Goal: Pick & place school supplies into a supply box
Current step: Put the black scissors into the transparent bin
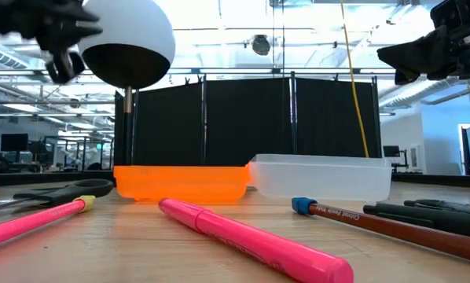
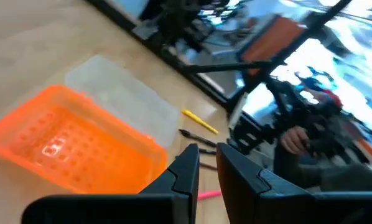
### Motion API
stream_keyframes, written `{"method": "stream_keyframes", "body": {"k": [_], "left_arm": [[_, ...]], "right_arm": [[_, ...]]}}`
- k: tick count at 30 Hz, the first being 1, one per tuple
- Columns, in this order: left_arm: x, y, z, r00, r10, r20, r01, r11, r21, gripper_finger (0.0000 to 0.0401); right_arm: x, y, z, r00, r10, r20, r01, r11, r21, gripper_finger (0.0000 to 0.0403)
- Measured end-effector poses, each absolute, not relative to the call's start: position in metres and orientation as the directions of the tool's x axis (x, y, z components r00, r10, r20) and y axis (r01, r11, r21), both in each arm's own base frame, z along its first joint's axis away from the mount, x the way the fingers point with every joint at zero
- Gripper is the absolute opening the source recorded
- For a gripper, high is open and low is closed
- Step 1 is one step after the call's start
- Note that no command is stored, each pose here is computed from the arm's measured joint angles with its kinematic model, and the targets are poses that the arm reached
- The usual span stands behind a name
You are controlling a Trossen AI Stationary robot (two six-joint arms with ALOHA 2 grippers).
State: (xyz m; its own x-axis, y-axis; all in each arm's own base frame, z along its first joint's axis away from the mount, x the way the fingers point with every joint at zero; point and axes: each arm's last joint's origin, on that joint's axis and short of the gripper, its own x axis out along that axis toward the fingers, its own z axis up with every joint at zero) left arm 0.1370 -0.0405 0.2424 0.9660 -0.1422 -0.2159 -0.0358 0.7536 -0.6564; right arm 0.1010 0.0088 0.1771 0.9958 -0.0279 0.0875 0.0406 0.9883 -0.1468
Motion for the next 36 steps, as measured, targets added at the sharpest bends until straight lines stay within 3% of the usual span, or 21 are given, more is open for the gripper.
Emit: {"method": "stream_keyframes", "body": {"k": [9,14,18,22,28,36], "left_arm": [[0.187,-0.108,0.324,0.864,0.089,-0.496,-0.443,0.603,-0.663,0.0062],[0.212,-0.141,0.341,0.745,0.228,-0.627,-0.648,0.473,-0.597,0.0062],[0.232,-0.158,0.323,0.619,0.273,-0.736,-0.779,0.329,-0.534,0.0062],[0.252,-0.167,0.29,0.46,0.236,-0.856,-0.885,0.202,-0.42,0.0062],[0.275,-0.174,0.25,0.286,0.183,-0.941,-0.94,0.246,-0.238,0.0062],[0.295,-0.16,0.221,0.102,0.095,-0.99,-0.986,0.143,-0.088,0.0063]], "right_arm": [[0.101,0.009,0.177,0.996,-0.028,0.087,0.042,0.985,-0.165,0.0],[0.101,0.009,0.177,0.996,-0.025,0.087,0.038,0.986,-0.161,0.0],[0.101,0.009,0.178,0.995,-0.025,0.095,0.032,0.996,-0.081,0.0],[0.101,0.009,0.18,0.992,-0.025,0.12,0.025,1.0,0.001,0.0],[0.101,0.009,0.18,0.992,-0.024,0.121,0.011,0.995,0.101,0.0],[0.101,0.009,0.18,0.993,-0.021,0.118,0.005,0.991,0.132,0.0]]}}
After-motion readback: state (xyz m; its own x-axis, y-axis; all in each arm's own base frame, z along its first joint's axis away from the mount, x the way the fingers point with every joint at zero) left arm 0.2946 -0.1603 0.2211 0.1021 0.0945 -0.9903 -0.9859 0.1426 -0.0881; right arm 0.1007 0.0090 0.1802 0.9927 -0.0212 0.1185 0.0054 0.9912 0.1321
